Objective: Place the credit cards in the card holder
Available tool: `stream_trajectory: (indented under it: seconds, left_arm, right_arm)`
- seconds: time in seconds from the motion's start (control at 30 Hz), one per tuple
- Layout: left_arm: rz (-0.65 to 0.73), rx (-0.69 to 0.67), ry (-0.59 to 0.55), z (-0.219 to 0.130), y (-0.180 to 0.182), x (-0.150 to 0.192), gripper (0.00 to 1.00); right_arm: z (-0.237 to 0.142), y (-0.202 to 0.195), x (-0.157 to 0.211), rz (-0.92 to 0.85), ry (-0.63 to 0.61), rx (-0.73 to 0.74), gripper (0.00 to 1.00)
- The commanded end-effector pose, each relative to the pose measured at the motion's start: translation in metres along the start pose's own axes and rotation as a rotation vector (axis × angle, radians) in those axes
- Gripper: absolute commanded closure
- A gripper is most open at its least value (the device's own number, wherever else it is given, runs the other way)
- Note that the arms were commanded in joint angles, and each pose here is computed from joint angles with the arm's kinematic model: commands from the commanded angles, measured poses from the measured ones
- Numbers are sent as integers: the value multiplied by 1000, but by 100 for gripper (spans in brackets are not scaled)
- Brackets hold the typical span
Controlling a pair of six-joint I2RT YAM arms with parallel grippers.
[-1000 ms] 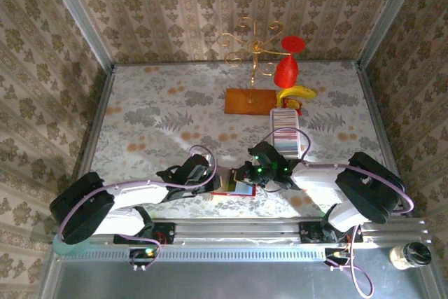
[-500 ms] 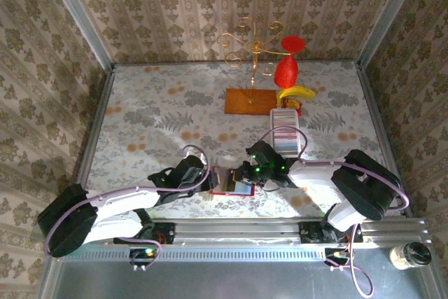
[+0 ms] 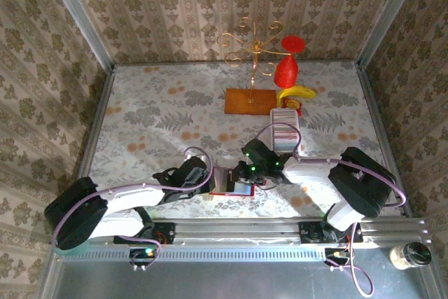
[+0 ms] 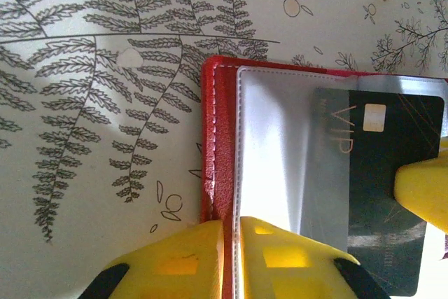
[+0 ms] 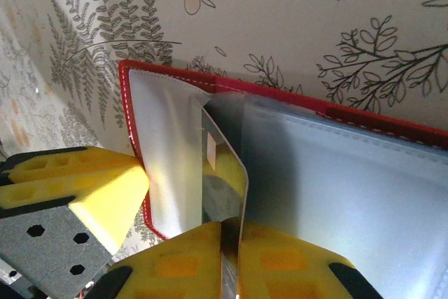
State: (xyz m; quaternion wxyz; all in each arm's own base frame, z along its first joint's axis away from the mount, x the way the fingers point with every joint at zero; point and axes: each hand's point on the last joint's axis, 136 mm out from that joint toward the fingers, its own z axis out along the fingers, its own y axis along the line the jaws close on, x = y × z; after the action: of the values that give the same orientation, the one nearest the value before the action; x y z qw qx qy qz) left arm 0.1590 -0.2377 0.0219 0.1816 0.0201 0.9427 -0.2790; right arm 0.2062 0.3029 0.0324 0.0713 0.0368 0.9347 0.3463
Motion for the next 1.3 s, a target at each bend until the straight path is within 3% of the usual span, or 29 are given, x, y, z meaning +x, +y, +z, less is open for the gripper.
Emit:
stream_trajectory:
  seconds: [0.0,0.17,0.5,0.87,1.1,1.27]
  left_arm:
    - [14,5,32,3,0,7,86]
    - [16,14,36,3,-3,8,87]
    - [15,19,36,3,-2,9,88]
    - [19,48,41,5,-8,11,89]
    - [16,56,40,5,-10,12,90]
    - [14,52,40,5,-8,13,90]
  right_arm:
    - [5,-13,6,-23,22,85,86]
    - [8,-5,3,-38,17,91,83]
    - [-8,-22,3,-70,-5,227,64]
    - [2,-4,3,-104,4,222,69]
    - [10,16,-1,-103,-1,163,66]
    - [4,5,-1,-119,-2,235,63]
